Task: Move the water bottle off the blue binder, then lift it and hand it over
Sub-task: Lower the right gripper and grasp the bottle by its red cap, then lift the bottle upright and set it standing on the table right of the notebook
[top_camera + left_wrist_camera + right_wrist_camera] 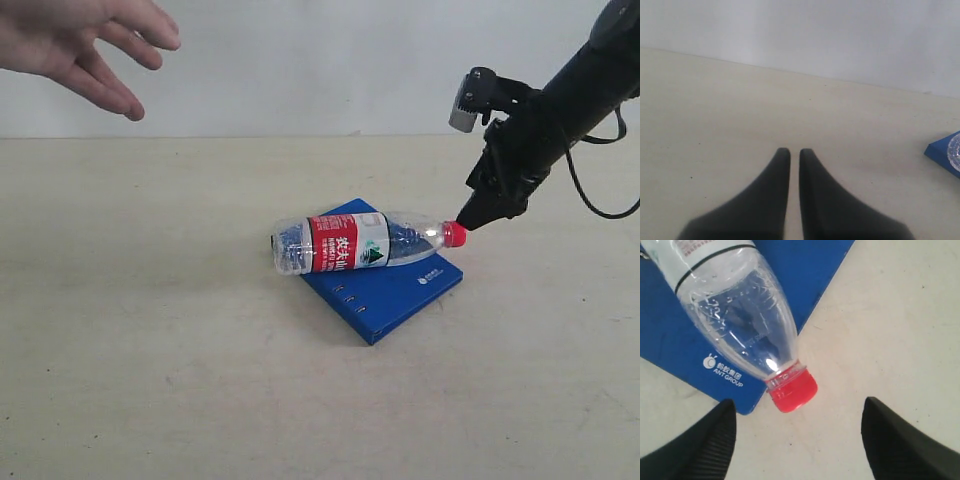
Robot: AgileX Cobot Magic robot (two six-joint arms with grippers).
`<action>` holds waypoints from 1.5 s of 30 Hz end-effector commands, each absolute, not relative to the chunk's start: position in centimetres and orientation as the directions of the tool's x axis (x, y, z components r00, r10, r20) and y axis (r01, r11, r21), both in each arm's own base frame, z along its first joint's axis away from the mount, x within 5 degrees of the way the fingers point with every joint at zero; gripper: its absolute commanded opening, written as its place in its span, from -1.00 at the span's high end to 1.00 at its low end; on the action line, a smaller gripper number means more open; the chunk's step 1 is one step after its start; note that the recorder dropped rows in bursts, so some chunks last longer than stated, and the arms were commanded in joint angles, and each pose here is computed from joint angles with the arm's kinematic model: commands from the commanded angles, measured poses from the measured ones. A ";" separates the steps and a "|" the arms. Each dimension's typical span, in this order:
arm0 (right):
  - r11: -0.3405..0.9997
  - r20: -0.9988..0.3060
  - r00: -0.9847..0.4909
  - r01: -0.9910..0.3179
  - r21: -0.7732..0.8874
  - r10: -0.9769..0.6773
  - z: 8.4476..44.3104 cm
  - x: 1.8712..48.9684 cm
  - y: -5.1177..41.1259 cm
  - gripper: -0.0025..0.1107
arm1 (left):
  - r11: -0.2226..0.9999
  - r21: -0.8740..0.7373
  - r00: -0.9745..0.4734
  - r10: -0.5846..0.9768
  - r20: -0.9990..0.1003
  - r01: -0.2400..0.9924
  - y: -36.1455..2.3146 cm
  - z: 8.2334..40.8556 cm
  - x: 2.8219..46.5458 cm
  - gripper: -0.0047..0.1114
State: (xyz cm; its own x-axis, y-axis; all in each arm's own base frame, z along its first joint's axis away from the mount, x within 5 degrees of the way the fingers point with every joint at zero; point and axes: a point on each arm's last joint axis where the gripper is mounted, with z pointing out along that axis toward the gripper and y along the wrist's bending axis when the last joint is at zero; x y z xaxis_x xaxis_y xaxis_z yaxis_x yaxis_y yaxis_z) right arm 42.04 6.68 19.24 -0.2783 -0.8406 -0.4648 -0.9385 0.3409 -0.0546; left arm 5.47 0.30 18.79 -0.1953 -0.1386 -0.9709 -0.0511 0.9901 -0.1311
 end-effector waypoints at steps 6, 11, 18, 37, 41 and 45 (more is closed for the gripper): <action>0.283 -0.454 -0.238 -0.959 -0.033 -0.859 17.5 42.2 7.1 -0.16 | 0.990 -0.136 -0.193 -0.141 -0.971 -0.040 0.2 18.7 5.5 0.80; 0.262 -0.451 -0.226 -0.965 -0.017 -0.863 16.5 42.3 7.8 -0.16 | 0.990 -0.136 -0.193 -0.141 -0.971 -0.040 0.2 18.7 5.5 0.80; 0.282 -0.434 -0.234 -0.958 -0.051 -0.870 14.6 43.0 7.9 -0.16 | 0.990 -0.136 -0.193 -0.141 -0.971 -0.040 0.2 18.7 5.5 0.80; 0.275 -0.434 -0.244 -0.961 -0.010 -0.867 14.5 42.7 8.0 0.96 | 0.990 -0.136 -0.193 -0.141 -0.971 -0.040 0.2 18.7 5.5 0.80; 0.312 -0.420 -0.248 -0.946 -0.091 -0.873 17.1 42.7 7.2 0.96 | 0.990 -0.136 -0.193 -0.141 -0.971 -0.040 0.2 18.7 5.5 0.80; 0.387 -0.418 -0.301 -0.912 -0.137 -0.857 20.0 42.5 5.4 0.96 | 0.990 -0.136 -0.193 -0.141 -0.971 -0.040 0.2 18.7 5.5 0.80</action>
State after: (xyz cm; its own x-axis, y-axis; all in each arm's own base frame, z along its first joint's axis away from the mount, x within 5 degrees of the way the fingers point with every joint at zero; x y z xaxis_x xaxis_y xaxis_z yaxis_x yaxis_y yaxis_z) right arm 42.61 6.99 17.53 -0.2625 -0.8710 -0.4153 -0.9406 0.3270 -0.0911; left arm 5.47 0.30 18.79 -0.1953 -0.1386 -0.9709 -0.0511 0.9901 -0.1311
